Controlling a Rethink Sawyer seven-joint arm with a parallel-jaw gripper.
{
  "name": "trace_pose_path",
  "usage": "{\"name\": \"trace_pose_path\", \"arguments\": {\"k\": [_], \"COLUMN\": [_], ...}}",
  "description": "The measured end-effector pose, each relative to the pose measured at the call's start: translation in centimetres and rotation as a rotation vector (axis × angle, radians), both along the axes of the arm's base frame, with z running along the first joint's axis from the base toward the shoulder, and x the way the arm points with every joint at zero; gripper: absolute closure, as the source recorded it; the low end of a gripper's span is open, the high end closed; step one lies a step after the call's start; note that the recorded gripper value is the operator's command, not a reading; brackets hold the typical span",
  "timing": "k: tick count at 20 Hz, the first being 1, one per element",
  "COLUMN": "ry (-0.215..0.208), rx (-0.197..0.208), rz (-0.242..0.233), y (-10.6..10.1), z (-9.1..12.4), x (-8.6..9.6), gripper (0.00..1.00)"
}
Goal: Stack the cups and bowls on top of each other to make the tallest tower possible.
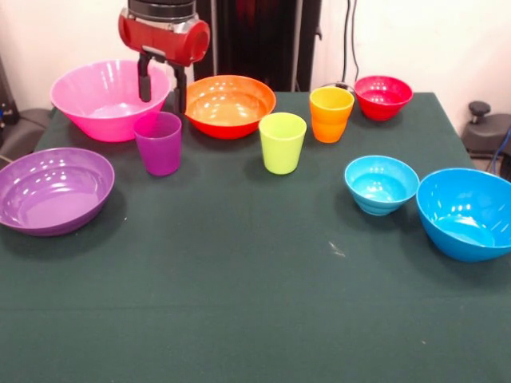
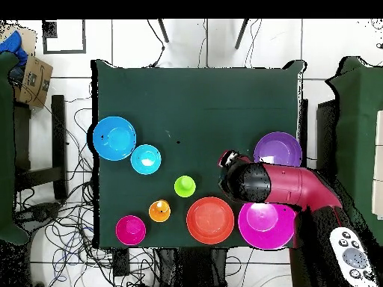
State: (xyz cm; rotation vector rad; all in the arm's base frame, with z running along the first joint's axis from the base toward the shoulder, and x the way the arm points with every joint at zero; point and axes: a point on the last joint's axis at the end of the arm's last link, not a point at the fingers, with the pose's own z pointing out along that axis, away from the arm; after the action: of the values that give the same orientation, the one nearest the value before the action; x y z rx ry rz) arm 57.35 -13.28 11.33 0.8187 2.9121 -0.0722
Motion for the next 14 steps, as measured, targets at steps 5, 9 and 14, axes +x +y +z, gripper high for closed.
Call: {"name": "trace_pose_path", "arguments": {"k": [5, 9, 14], "ry": [0.027, 0.047, 0.062], "rx": [0.002, 0.007, 0.017], "rz": [0.006, 0.016, 0.024], "y": [-0.3, -0.2, 0.1], "z": [-1.4, -2.5, -3.9], "x": [-0.9, -1.6, -2.3], "gripper": [0.00, 0.00, 0.00]}}
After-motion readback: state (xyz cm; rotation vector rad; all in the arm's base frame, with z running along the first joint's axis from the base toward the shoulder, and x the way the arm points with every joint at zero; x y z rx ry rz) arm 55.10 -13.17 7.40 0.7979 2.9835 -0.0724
